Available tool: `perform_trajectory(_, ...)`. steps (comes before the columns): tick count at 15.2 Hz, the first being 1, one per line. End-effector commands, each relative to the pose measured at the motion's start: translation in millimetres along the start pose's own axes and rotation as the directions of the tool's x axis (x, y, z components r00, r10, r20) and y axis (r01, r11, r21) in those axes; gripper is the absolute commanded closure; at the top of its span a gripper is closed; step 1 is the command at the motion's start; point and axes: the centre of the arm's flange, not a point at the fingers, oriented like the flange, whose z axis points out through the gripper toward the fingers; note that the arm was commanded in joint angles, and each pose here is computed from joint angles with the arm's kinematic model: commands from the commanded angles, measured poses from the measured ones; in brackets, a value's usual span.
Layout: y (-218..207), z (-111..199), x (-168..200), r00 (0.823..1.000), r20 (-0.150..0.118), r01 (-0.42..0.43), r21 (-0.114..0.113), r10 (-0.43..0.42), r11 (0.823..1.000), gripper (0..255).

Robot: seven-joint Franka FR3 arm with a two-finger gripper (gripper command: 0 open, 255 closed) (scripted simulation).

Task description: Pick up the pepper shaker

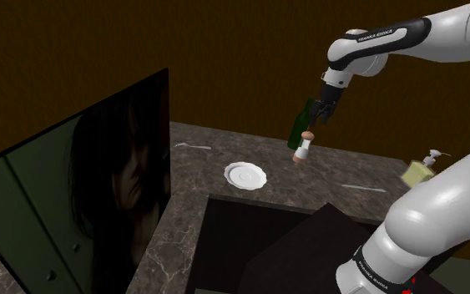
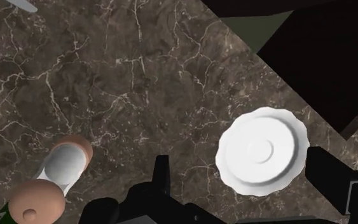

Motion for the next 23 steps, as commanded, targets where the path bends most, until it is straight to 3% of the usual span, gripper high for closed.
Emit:
perform_trajectory(1,21.3,9.9,11.4,1.000,0.002,-0.002,0.000,0.002,1.000,0)
perform_trajectory(19,223.9,102.1,103.3,0.999,0.024,-0.026,0.014,0.025,1.000,0)
perform_trajectory(23,233.7,121.7,106.7,0.999,0.025,-0.027,0.015,0.026,1.000,0)
